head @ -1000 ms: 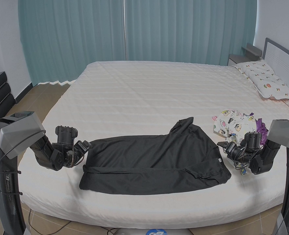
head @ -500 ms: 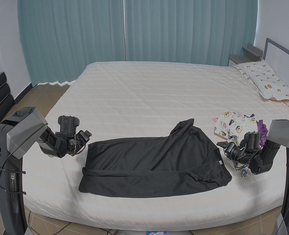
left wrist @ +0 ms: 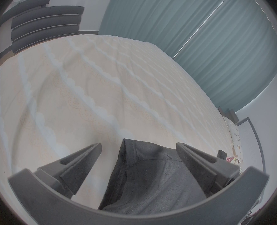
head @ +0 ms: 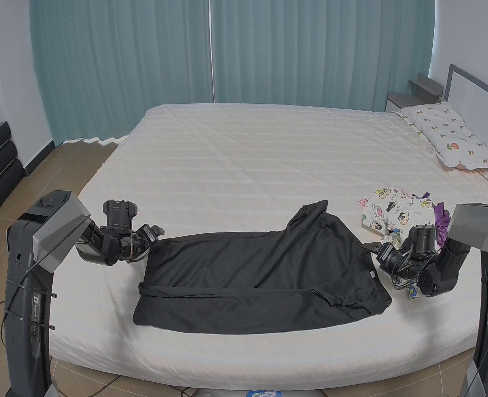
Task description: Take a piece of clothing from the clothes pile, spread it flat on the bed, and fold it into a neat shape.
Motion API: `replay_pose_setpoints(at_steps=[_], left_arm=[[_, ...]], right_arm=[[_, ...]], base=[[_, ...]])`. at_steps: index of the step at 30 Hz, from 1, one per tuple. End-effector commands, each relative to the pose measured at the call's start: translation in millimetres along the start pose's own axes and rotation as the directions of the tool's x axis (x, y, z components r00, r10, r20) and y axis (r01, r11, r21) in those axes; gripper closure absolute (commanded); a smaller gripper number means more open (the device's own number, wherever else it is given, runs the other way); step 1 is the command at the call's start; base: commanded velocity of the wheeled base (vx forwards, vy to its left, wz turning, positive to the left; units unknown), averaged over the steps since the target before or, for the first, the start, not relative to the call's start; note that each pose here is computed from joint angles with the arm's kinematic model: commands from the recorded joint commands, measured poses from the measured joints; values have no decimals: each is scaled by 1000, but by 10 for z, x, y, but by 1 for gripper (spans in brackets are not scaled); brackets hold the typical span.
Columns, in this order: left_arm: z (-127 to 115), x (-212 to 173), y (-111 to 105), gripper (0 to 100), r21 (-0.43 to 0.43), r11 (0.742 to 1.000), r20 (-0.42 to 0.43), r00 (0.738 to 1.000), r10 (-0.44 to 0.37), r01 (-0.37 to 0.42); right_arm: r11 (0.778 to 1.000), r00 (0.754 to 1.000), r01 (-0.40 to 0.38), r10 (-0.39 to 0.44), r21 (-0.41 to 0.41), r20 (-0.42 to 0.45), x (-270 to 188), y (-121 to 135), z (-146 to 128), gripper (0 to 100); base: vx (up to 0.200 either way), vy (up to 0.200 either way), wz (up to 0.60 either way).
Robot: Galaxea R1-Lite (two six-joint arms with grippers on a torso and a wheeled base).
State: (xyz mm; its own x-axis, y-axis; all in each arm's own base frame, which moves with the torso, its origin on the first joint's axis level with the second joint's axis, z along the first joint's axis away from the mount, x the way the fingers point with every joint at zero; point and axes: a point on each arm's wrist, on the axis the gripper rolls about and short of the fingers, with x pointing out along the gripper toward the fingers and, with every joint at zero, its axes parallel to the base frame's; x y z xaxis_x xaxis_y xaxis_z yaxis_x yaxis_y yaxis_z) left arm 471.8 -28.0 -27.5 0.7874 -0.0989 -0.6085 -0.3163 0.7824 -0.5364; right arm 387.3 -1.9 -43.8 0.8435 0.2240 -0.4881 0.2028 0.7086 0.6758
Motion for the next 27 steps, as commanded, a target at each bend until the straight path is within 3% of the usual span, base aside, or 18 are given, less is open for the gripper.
replay_pose_setpoints(at_steps=[1, 23, 24, 27], left_arm=[[-37, 24, -9, 0, 0, 1000, -14, 1000, -10, 10], [-145, 165, -44, 0, 10, 1000, -26, 999, -22, 22], [-143, 169, -45, 100, 10, 1000, -23, 1000, -21, 21], [-137, 234, -32, 100, 8, 1000, -8, 1000, -8, 8]], right_arm=[[1000, 1000, 2, -2, 1, -3, 14, -14, -12, 0], [1000, 1000, -1, 1, -3, -12, 39, -2, -45, 0], [1000, 1000, -1, 1, -3, -12, 39, -2, -45, 0], [1000, 1000, -1, 1, -3, -12, 39, -2, -45, 0]], base=[[0, 0, 0], [0, 0, 0], [0, 0, 0], [0, 0, 0]])
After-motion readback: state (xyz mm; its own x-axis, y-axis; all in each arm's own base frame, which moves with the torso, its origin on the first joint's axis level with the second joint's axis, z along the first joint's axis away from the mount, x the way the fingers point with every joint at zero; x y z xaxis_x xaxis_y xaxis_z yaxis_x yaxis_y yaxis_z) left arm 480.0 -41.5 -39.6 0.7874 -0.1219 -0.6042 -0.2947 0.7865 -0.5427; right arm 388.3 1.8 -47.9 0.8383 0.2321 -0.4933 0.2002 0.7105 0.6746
